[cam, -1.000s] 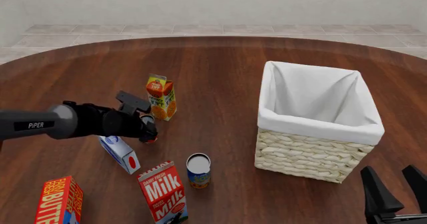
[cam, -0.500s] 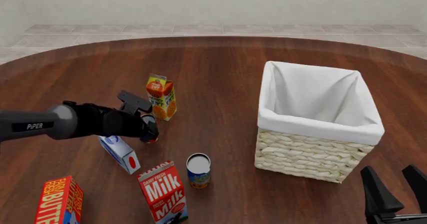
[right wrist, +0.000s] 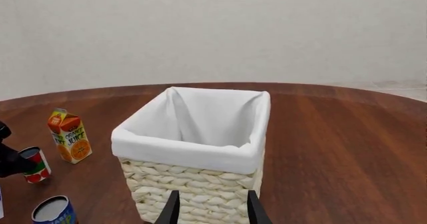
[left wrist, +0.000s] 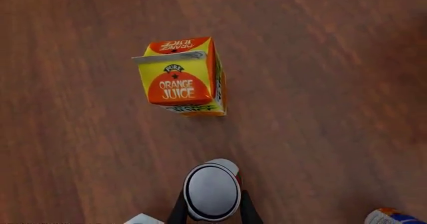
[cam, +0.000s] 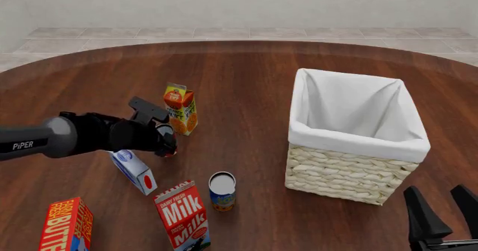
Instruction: Pick up the alphabet soup and the tomato sauce, and put them in the basket.
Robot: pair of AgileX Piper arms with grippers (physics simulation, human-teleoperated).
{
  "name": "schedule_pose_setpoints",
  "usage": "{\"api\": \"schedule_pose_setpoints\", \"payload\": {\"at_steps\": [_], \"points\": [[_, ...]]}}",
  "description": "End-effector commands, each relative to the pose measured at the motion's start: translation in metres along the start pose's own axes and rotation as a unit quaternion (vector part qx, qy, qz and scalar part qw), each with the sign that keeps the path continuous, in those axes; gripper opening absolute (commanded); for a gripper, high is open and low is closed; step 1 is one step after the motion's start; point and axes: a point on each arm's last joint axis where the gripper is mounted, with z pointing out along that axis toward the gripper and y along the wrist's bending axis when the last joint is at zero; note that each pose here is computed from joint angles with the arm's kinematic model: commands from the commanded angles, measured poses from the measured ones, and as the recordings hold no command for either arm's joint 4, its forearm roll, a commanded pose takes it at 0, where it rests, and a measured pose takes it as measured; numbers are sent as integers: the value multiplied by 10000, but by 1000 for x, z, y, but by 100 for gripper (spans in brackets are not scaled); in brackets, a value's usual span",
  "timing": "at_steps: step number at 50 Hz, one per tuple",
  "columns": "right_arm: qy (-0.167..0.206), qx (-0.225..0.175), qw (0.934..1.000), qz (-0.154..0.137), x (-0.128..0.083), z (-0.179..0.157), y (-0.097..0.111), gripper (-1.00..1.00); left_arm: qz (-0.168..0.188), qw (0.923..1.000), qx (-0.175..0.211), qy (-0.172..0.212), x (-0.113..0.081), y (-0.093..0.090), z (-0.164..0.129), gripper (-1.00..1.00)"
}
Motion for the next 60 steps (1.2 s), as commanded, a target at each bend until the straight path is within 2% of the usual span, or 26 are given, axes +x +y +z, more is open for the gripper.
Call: {"api": "schedule_pose_setpoints", "payload": {"at_steps": [1,31,60], "points": [[-14,4,10000,4,-1,0,0,100,51,9999,42,-118,-5,-5,-15,-100],[-50,-14,10000,21,-2,0,0,100,202,9987,263,-398,-16,-29,-60,-100],[-91,-32,9999,32,-4,0,1,100,372,9948,567,-761,-35,-56,-95,-100]]}}
